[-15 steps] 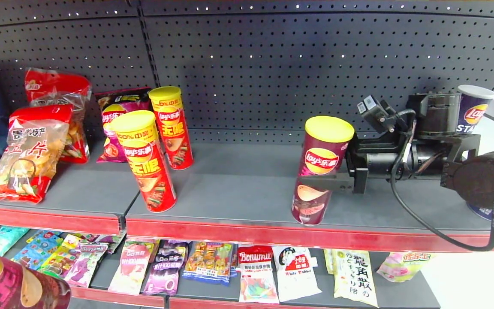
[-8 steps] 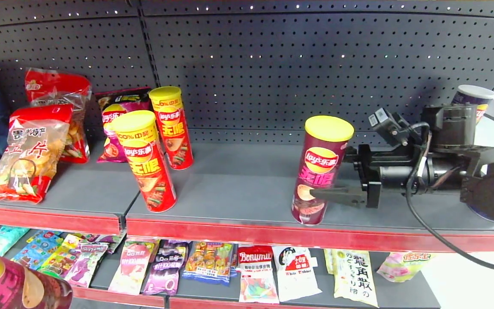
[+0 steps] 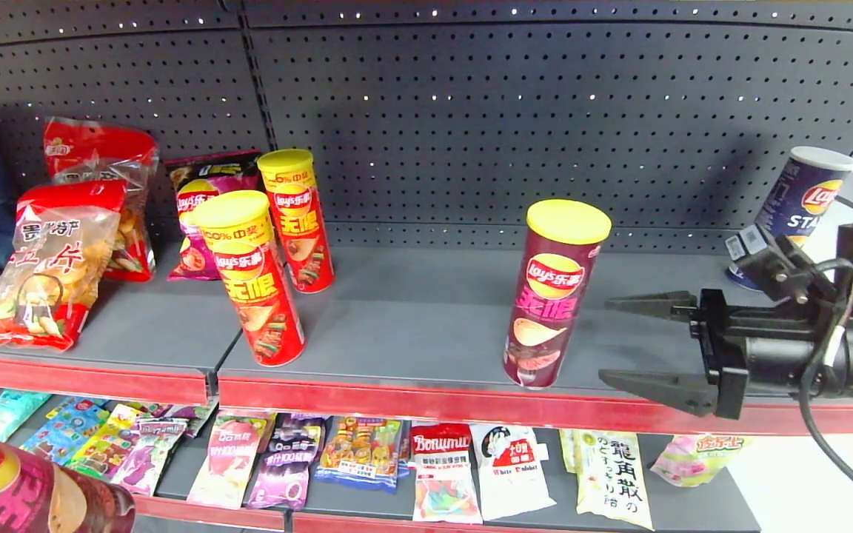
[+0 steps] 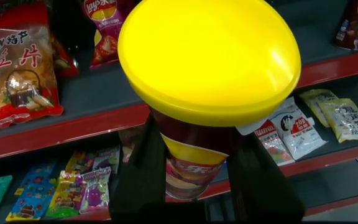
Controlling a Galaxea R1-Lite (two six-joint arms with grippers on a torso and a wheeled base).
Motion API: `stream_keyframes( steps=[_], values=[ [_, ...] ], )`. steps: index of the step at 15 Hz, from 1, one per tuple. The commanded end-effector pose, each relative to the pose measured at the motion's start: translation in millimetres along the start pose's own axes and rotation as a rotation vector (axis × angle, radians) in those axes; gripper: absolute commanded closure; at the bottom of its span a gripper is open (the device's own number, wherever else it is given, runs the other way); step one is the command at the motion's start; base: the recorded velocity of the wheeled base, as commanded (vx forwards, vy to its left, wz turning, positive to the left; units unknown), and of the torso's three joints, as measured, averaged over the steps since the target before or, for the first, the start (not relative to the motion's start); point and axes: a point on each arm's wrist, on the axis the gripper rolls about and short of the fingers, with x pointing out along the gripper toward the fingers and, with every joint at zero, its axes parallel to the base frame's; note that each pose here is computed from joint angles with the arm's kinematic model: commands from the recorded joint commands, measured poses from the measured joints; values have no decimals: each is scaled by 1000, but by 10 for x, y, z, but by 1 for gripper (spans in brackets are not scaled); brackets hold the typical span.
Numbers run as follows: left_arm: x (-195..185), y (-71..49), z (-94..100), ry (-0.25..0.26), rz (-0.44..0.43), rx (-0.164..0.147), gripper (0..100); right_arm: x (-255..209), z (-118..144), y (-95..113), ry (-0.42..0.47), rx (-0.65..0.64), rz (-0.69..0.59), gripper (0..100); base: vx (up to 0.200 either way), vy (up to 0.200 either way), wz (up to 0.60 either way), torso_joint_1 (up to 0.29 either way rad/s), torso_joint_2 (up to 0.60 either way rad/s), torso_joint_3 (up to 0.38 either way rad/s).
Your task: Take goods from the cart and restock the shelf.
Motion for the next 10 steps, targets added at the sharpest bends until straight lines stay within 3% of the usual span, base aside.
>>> stream_keyframes(
  steps=[1,5,7,10],
  values=[
    [21,1,-4,11,-14,-3,100,-267,-32,251,-10,-17,-62,0,0,0,0,0,0,0],
    [51,7,9,19,-31,-6,100,-624,-4,603,-56,23,-240,0,0,0,0,0,0,0],
    [42,8,20,13,-27,-11,100,-894,-112,945,-101,17,-395,0,0,0,0,0,0,0],
    [47,17,62,10,-20,-8,100,-1152,-349,1210,-147,81,-720,0,0,0,0,0,0,0]
  ],
)
